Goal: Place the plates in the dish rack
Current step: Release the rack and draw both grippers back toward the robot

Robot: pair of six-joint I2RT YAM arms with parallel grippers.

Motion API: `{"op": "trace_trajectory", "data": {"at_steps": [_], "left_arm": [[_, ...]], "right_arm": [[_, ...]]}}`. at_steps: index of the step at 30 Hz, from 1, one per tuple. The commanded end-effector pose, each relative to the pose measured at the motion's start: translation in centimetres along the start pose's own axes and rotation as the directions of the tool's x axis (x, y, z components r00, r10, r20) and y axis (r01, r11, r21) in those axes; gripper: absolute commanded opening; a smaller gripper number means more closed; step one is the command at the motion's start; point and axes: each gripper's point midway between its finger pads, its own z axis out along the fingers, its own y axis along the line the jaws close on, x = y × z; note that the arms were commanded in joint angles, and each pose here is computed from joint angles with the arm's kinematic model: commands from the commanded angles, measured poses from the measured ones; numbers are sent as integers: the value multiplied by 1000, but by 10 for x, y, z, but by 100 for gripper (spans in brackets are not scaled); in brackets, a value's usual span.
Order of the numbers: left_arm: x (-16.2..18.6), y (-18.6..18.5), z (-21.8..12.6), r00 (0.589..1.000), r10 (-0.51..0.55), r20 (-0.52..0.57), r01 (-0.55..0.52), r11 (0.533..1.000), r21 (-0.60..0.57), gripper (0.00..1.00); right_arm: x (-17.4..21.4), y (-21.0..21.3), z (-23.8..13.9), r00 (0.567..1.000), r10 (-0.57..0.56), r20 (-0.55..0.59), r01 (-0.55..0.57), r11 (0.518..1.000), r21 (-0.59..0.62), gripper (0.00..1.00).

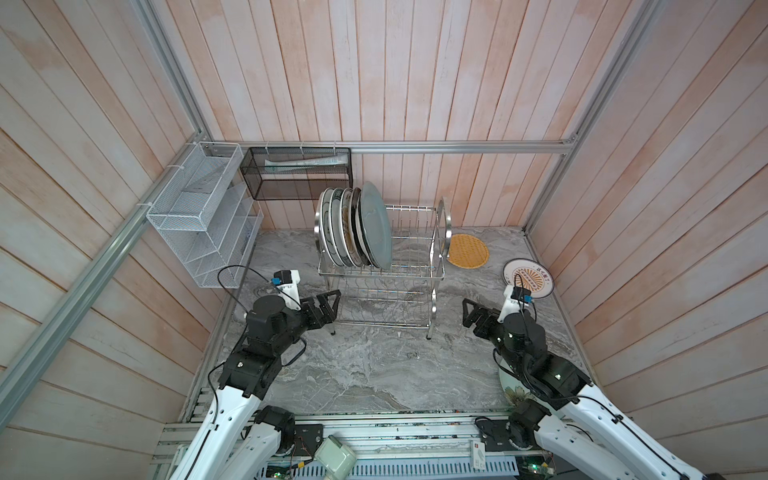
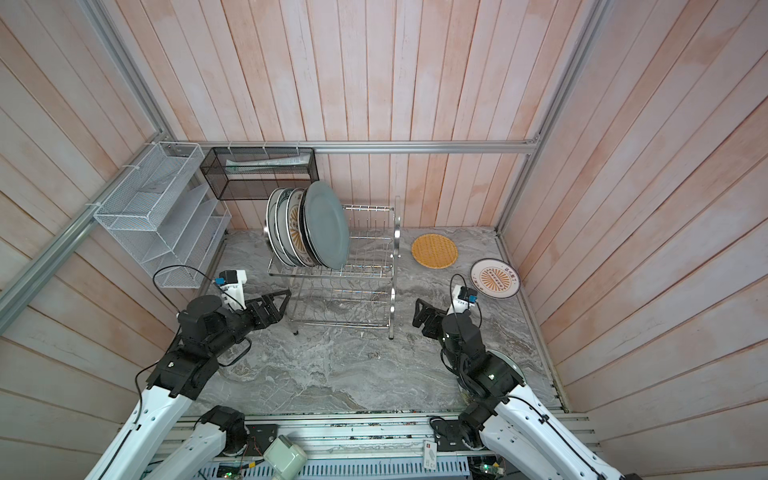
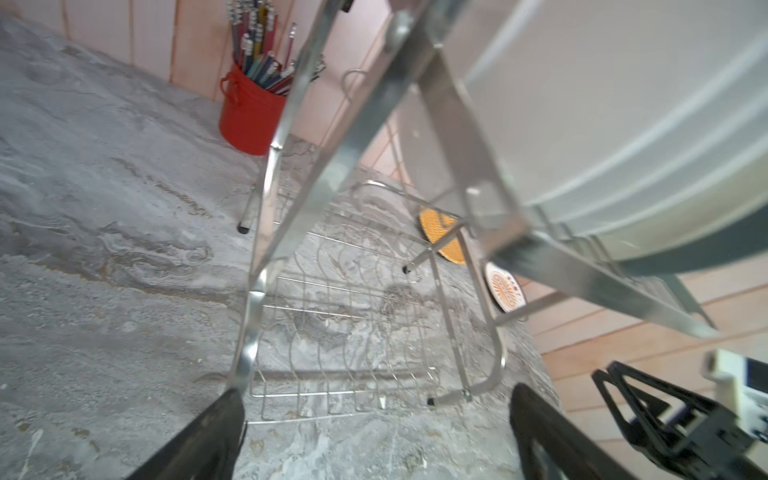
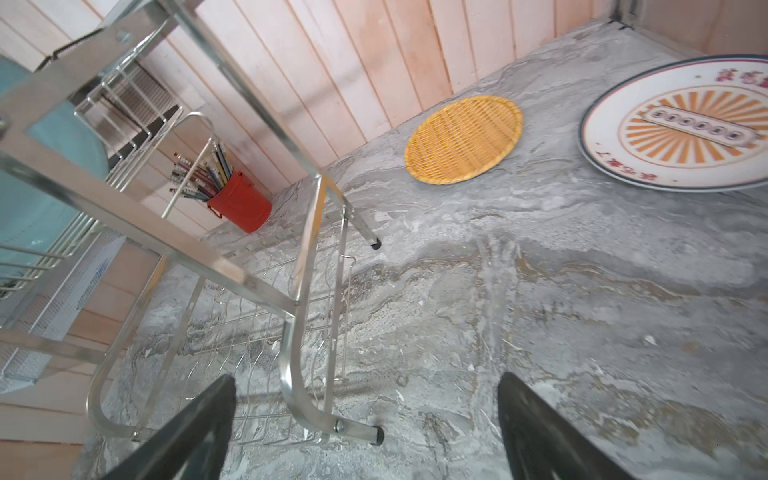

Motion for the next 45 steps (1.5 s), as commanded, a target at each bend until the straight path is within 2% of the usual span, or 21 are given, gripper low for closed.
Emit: {"op": "trace_trajectory", "data": {"at_steps": [1,4,6,10,12,15,21,25,29,34,45], "left_arm": [[13,-28,-25,991,118,-56,-110,985,133,100],[31,-38,-34,975,211,-68,-190,954,232,100],[41,-45,-36,974,219,-62,-191,934,302,100],[49,-72,-47,962,269,-45,-218,858,465,100],[52,-70,-44,964,259,-49,-207,860,467,100],[57,-68,-41,967,245,-75,-182,862,473,100],[59,-62,-37,967,238,-87,-176,877,448,100],[61,-51,-26,967,220,-127,-154,905,397,100],[66,-60,-28,961,234,-147,-144,878,456,100],[69,-64,-30,960,238,-150,-138,865,482,100],[70,-55,-22,960,220,-174,-124,889,441,100]], "right_arm": [[17,-58,-16,992,125,10,-125,973,194,98],[25,-91,-27,975,213,65,-222,928,299,98],[32,-109,-32,964,251,90,-267,890,369,98],[45,-140,-39,948,290,131,-316,803,506,98],[50,-147,-40,936,320,147,-347,768,538,98],[55,-155,-38,930,331,161,-362,746,559,98],[68,-169,-23,926,350,139,-364,735,573,98],[74,-174,-13,922,370,114,-368,748,551,98],[78,-180,-8,920,376,108,-368,741,561,98],[87,-174,3,914,399,70,-375,768,519,98],[99,-151,32,890,456,0,-421,823,381,98]]}}
